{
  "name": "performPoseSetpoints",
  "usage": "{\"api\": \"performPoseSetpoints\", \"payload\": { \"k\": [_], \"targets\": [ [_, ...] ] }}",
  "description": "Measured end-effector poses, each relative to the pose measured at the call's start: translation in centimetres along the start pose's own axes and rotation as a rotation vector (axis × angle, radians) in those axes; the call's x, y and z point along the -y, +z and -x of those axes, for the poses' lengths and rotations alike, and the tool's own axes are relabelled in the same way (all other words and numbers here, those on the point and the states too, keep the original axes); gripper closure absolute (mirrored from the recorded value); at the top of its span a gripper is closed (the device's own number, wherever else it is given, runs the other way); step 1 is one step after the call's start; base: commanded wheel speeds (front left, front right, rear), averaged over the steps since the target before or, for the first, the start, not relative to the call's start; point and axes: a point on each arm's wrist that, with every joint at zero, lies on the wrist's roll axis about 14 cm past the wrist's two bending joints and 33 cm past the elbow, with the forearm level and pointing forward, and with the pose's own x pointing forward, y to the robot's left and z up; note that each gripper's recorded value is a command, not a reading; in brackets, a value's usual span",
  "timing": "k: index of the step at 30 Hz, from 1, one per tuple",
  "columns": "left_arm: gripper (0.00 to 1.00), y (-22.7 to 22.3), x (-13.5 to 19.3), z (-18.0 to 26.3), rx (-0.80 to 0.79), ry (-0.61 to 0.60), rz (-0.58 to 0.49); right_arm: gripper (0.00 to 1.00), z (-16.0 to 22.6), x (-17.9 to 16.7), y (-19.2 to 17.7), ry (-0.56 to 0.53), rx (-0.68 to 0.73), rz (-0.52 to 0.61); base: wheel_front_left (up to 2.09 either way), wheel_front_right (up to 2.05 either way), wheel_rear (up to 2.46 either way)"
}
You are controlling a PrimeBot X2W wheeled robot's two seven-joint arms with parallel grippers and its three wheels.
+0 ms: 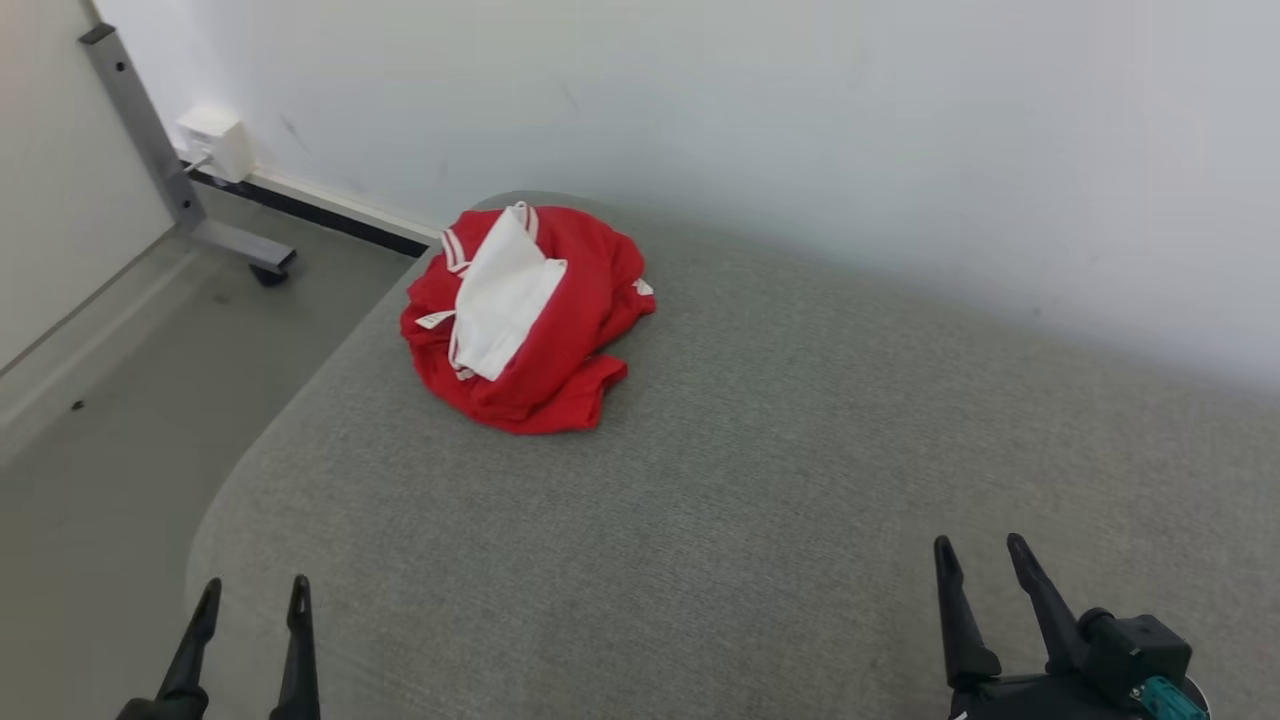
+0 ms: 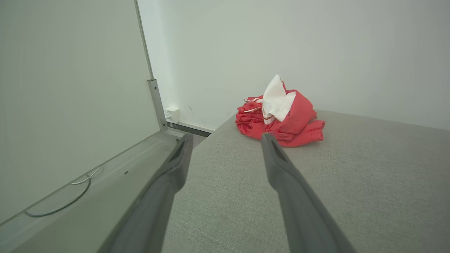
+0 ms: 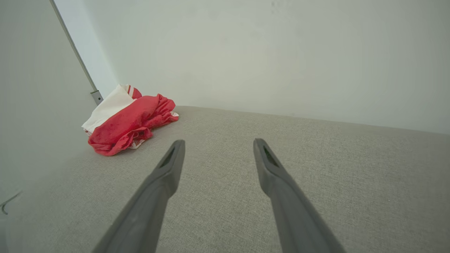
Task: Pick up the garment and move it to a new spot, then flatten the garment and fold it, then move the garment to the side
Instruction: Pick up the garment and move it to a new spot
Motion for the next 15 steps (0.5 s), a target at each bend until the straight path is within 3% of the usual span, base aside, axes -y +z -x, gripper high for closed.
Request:
{"api": "performPoseSetpoints", "payload": {
  "k": [8, 15],
  "targets": [
    [0.00, 0.0, -2.4, 1.5, -0.004, 0.086, -0.012, 0.00, -1.2, -2.1, -0.3, 0.068, -0.011, -0.001, 0.00, 0.00, 0.00],
    [0.00, 0.2, -2.5, 1.5, 0.002, 0.099, -0.012, 0.00, -1.4, -2.3, -0.6, 0.073, -0.019, -0.001, 0.00, 0.00, 0.00]
  ]
}}
